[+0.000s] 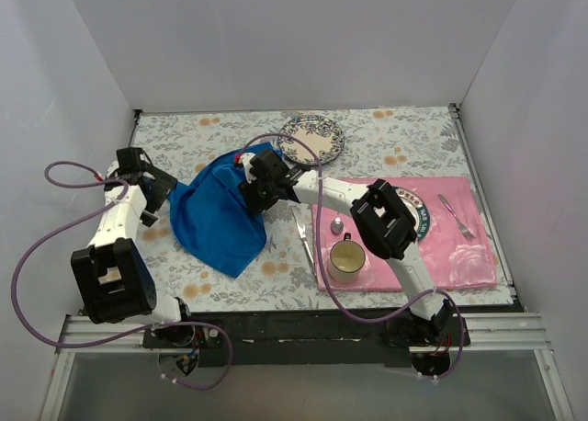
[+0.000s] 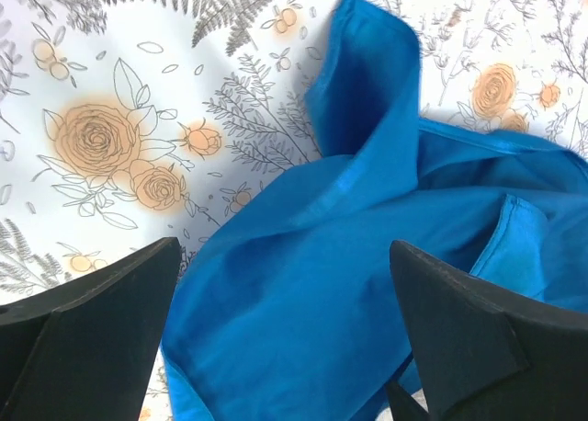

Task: Fold the napkin, place the utensils inside, and roll it up
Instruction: Flatten the napkin out

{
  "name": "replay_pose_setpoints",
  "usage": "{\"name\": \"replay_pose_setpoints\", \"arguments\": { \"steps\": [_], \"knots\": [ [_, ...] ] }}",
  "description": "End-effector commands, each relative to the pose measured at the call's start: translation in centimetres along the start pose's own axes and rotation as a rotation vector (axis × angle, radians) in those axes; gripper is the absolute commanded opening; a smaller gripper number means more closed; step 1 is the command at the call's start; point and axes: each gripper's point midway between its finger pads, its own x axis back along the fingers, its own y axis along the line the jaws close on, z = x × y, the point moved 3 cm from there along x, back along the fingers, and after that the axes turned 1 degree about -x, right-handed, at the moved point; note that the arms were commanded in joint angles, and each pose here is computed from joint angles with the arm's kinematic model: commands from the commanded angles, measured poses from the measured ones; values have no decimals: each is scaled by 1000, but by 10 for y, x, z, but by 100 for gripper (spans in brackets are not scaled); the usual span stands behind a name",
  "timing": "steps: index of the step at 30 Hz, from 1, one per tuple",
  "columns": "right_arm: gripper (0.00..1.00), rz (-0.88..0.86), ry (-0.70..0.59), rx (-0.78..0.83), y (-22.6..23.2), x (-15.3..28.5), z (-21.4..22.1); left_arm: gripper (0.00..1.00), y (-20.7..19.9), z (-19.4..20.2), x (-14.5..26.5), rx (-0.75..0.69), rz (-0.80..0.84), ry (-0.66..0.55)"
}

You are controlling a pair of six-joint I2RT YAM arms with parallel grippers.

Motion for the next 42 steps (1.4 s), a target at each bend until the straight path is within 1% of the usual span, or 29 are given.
{"name": "replay_pose_setpoints", "arguments": {
  "steps": [1, 2, 3, 4, 7, 9, 10, 11, 12, 13, 14, 15, 16, 17, 18, 20, 23, 24, 27, 29, 30, 31, 33, 34, 37, 38, 40, 41, 42],
  "knots": [
    [42, 6, -31, 23, -1, 5, -14, 98, -10, 10, -5, 120, 190, 105],
    [20, -8, -32, 27, 2, 7, -15, 98, -14, 11, -4, 146, 226, 97],
    [10, -19, -19, 22, 3, 11, -13, 98, -14, 14, -8, 158, 252, 84],
    [3, -58, -20, 26, 13, 19, -16, 98, -16, 12, -4, 166, 275, 74],
    [1, -169, 16, 25, 37, 44, -1, 98, -18, 7, -10, 159, 262, 56],
    [1, -241, 65, 3, 58, 61, 22, 98, -16, 2, -12, 138, 227, 52],
    [1, -308, 70, 1, 71, 80, 47, 98, -20, -5, -10, 134, 230, 35],
    [1, -344, 72, -37, 82, 91, 59, 98, -19, -8, -11, 133, 216, 21],
    [1, -407, 6, -12, 101, 116, 54, 98, -20, -12, -10, 130, 218, 8],
    [1, -474, -15, -10, 110, 123, 62, 98, -22, -15, -8, 129, 225, -1],
    [1, -477, 24, -39, 109, 126, 84, 98, -22, -14, -9, 125, 225, 0],
    [1, -481, 4, -32, 111, 136, 83, 98, -24, -15, -10, 118, 233, -5],
    [7, -452, -2, -34, 107, 137, 82, 98, -21, -19, -12, 105, 211, -28],
    [33, -422, 5, -31, 104, 140, 81, 98, -21, -19, -15, 91, 206, -29],
    [47, -385, -17, -8, 95, 140, 73, 98, -19, -18, -22, 75, 184, -19],
    [66, -255, -8, -22, 71, 137, 62, 98, -22, -24, -26, 25, 170, -25],
    [72, -67, -64, -66, 17, 131, 18, 98, -27, -27, -43, -48, 115, -5],
    [73, -19, -81, -103, -8, 128, 1, 98, -24, -20, -46, -66, 84, 30],
    [74, -4, -129, -147, -46, 117, -28, 98, -19, -6, -60, -106, 35, 88],
    [74, 14, -131, -150, -60, 109, -39, 98, -20, 4, -62, -106, 50, 119],
    [74, 25, -100, -157, -69, 93, -34, 98, -21, 12, -63, -101, 65, 136],
    [74, 31, -128, -146, -72, 93, -50, 98, -24, 18, -63, -97, 90, 161],
    [72, 42, -100, -169, -82, 71, -46, 95, -31, 25, -65, -81, 133, 186],
    [70, 47, -125, -170, -84, 71, -60, 90, -34, 27, -66, -73, 145, 200],
    [68, 44, -103, -210, -93, 53, -58, 74, -43, 30, -70, -58, 179, 242],
    [67, 36, -122, -208, -93, 51, -63, 59, -43, 29, -74, -57, 171, 243],
    [66, 16, -131, -211, -93, 42, -62, 42, -48, 21, -76, -59, 166, 215],
    [66, 12, -152, -209, -94, 41, -68, 23, -48, 18, -77, -58, 155, 208],
    [65, 8, -149, -222, -95, 34, -65, 10, -46, 12, -79, -57, 124, 179]
  ]
}}
